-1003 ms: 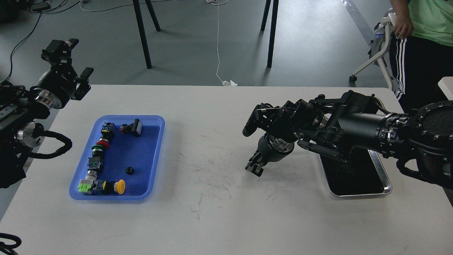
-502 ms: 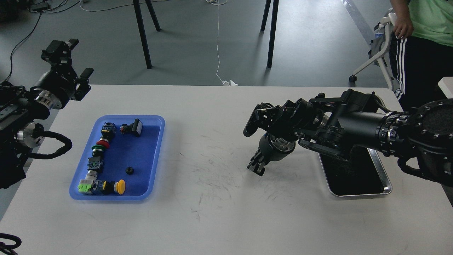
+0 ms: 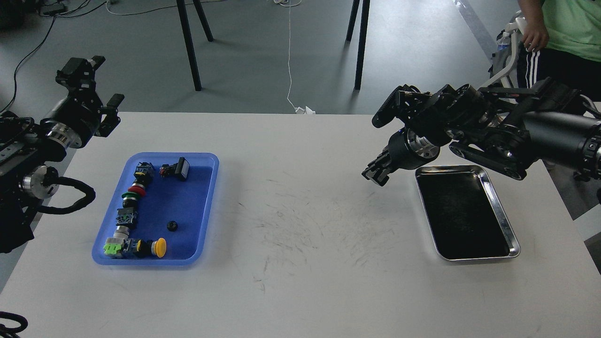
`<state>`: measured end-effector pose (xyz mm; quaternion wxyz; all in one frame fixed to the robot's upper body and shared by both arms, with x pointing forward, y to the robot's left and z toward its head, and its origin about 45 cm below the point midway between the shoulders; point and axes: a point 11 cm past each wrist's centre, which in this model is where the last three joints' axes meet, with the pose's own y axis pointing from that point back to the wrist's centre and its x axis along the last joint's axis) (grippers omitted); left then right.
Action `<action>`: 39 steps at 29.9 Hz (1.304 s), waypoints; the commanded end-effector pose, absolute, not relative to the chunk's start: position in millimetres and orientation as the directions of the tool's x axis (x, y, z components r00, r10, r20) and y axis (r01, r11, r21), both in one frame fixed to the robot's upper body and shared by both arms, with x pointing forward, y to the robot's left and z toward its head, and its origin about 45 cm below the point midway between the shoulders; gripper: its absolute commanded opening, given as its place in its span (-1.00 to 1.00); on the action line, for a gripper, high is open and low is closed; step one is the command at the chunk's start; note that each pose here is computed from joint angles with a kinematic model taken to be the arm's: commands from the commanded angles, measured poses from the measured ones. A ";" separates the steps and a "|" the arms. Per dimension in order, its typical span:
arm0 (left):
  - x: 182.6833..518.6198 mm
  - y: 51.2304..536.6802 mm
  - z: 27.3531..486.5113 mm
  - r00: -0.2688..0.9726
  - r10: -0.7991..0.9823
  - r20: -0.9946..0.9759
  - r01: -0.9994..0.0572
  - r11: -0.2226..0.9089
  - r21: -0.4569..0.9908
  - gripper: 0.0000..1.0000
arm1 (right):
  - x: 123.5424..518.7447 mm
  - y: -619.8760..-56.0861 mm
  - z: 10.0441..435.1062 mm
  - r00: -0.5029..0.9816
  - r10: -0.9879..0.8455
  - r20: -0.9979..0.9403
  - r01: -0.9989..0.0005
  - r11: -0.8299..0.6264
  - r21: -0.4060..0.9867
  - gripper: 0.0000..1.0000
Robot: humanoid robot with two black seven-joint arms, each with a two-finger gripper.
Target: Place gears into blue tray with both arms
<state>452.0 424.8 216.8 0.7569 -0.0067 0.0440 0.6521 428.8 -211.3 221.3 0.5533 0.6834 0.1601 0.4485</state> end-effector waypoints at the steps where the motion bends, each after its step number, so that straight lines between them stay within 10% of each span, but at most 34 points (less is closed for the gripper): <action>1: 450.4 424.4 213.3 0.145 0.986 -0.077 -0.987 0.149 0.054 0.96 | 427.7 -245.4 235.9 0.576 0.686 0.444 -0.308 -0.321 0.896 -0.95; 39: 443.1 420.8 197.6 0.152 0.984 -0.088 -0.984 0.160 0.085 0.96 | 394.9 -380.0 185.9 0.787 0.528 0.318 -0.294 -0.132 0.947 -0.82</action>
